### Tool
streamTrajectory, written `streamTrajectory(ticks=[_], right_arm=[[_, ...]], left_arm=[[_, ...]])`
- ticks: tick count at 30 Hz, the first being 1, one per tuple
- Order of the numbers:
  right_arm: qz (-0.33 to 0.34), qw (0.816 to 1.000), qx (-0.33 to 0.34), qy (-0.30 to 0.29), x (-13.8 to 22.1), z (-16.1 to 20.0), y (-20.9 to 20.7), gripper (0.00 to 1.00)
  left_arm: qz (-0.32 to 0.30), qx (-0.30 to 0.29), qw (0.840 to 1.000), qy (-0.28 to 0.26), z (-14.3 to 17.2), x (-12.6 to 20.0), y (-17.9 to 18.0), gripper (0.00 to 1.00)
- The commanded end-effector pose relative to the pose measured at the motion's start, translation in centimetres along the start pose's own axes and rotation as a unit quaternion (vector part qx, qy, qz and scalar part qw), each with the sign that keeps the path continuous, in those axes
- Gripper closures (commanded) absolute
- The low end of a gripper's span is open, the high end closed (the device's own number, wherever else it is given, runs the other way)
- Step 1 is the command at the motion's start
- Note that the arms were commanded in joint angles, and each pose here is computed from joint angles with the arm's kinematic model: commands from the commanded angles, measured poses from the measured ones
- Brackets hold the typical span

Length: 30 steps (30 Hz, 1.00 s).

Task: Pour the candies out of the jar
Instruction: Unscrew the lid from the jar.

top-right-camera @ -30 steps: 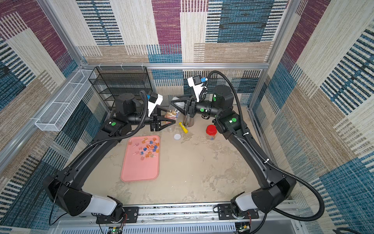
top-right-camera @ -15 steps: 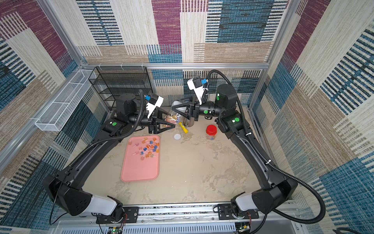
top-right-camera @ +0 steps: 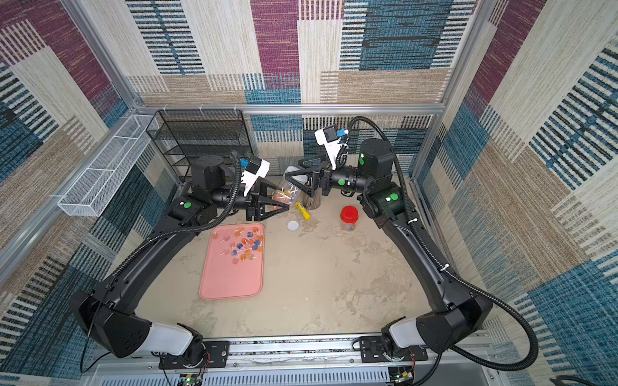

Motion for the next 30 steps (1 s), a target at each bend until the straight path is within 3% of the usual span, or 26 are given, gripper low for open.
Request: streamTrajectory(ticks=[1, 11, 30], right_arm=[[0.030, 0.999, 0.004, -0.028, 0.8, -1.2, 0.4, 0.00], [0.101, 0.993, -0.062, -0.029, 0.1, 0.2, -2.7, 0.01], [0.080, 0.993, -0.090, -0.021, -1.7, 1.8, -3.2, 0.11]], left_arm=[[-0.031, -0.019, 0.999, 0.004, 0.2, 0.1, 0.6, 1.00], [-0.091, -0.012, 0.996, 0.021, 1.2, 0.0, 2.2, 1.00], [-0.099, -0.006, 0.994, 0.035, 2.0, -0.3, 2.6, 1.00]])
Point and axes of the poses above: each gripper's point midway between its finger pads, its own x axis back along the fingers, its own y axis along the line the jaws close on, z = x × y, the point moved 6 cm from there along x, back along the fingers, and after that the axes turned 4 degrees about -x, right-handed, at the moved point
